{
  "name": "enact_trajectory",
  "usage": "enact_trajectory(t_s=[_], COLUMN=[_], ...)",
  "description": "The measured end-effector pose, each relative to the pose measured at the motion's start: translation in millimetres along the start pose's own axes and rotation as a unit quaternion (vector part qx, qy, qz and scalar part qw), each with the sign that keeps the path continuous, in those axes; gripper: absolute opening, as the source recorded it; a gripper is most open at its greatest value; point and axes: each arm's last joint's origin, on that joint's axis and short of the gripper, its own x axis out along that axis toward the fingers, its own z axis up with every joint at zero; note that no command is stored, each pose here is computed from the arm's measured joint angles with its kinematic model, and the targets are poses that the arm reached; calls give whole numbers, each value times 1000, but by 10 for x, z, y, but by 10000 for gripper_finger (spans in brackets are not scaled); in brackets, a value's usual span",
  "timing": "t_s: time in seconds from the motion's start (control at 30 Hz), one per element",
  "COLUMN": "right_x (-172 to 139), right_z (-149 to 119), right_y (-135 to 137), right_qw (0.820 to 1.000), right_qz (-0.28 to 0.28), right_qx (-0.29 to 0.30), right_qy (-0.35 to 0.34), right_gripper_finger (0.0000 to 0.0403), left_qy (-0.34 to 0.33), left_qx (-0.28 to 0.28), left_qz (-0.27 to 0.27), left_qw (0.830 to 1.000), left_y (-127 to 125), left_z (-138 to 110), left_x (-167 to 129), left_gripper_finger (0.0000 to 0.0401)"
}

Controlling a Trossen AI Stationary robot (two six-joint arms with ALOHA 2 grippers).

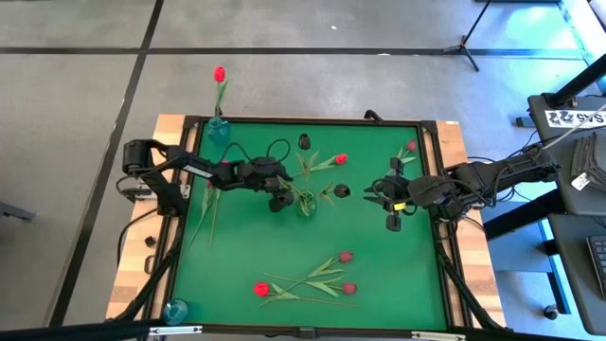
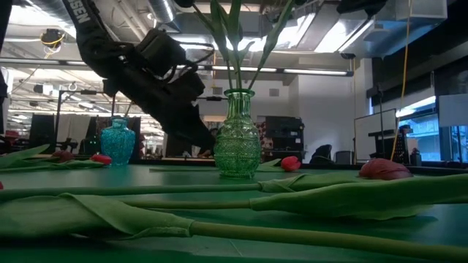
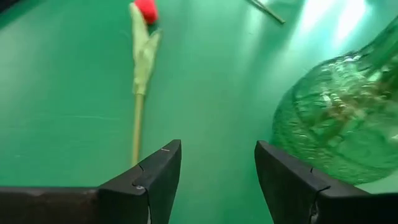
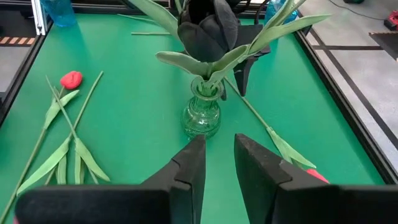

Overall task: Sort flowers into vase by color
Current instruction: Put the red tulip into the top blue vase

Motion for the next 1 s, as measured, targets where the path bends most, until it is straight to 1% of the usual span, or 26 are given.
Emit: enact_trajectory(t_s=[0.1, 0.23, 0.33, 0.43, 0.53, 0.67, 0.83, 0.9, 1.0], right_x=[1, 1, 1, 1, 1, 1, 2, 2, 2], right_z=[0, 1, 1, 1, 1, 1, 1, 6, 5], right_y=[-3, -4, -4, -4, -4, -4, -2, -1, 0], right_qw=[1000, 1000, 1000, 1000, 1000, 1000, 1000, 1000, 1000], right_qz=[-6, -8, -8, -8, -8, -8, -5, -4, -3], right_qx=[-3, -4, -4, -5, -4, -5, -9, -8, -8], right_qy=[-1, -1, -1, -1, -1, -1, -1, -3, -3], right_gripper_finger=[85, 85, 85, 85, 85, 85, 85, 85, 85], left_qy=[-2, -19, -14, -23, -20, -36, 0, 14, 18], left_qx=[0, -5, -6, -14, -18, -15, -22, -19, -22], left_qz=[31, 36, 49, 63, 64, 61, 64, 76, 101], left_qw=[1000, 999, 999, 998, 998, 997, 998, 997, 994], left_y=[47, 85, 131, 207, 245, 260, 278, 274, 260], left_z=[-42, -34, -73, -86, -109, -112, -296, -370, -398], left_x=[-11, -18, -26, -40, -47, -38, 102, 149, 173], left_gripper_finger=[200, 200, 200, 200, 200, 200, 200, 200, 197])
